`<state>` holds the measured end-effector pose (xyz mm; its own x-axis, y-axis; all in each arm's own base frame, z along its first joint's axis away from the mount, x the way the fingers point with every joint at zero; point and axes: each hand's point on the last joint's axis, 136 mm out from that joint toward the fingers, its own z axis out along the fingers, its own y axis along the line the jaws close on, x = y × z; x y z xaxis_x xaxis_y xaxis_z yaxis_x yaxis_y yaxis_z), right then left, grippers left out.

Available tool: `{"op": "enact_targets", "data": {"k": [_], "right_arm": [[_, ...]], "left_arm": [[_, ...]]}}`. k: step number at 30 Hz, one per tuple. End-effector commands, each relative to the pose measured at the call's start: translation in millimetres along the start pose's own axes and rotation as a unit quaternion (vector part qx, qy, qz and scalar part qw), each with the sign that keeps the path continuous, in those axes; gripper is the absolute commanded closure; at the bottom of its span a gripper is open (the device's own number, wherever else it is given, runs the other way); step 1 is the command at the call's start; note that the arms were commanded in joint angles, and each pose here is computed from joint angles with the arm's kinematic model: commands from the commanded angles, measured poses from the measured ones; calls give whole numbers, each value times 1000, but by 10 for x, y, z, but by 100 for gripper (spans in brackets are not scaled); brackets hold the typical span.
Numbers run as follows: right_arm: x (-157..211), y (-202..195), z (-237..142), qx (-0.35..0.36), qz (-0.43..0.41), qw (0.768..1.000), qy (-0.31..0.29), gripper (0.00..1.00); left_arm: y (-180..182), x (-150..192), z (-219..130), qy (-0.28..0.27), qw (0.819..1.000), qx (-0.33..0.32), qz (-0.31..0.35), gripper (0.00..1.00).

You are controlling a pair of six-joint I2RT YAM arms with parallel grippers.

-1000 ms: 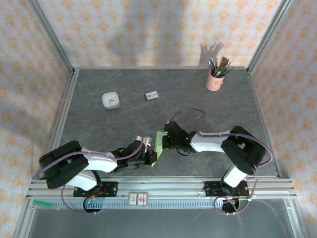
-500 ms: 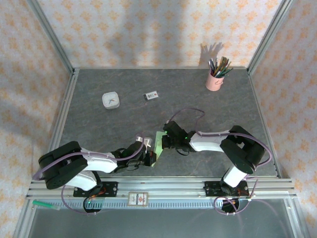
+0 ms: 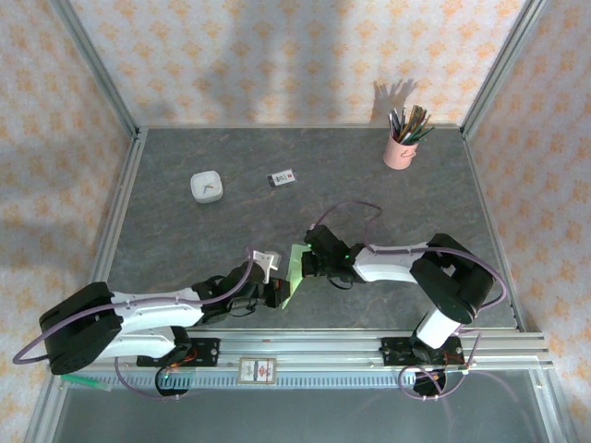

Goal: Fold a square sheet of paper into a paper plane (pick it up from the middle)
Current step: Perform the fifth fold on the wing at the bottom-center of the table.

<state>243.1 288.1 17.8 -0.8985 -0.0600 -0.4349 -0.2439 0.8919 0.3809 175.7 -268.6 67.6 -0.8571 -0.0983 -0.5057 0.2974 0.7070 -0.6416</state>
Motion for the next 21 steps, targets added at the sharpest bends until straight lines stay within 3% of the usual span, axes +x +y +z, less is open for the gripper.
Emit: {"op": "enact_targets", "data": {"k": [1,12,21], "right_arm": [[407,-552,82,105,7,993,62,100],[402,-546,87,105,6,993,62,100],[421,-567,81,107,6,992,63,100]], "left_arm": [[-238,-115,-18,-14,999,33,24,92],[-228,74,283,46,998,27,40,93],[40,119,317,52,998,-14,34,94]]}}
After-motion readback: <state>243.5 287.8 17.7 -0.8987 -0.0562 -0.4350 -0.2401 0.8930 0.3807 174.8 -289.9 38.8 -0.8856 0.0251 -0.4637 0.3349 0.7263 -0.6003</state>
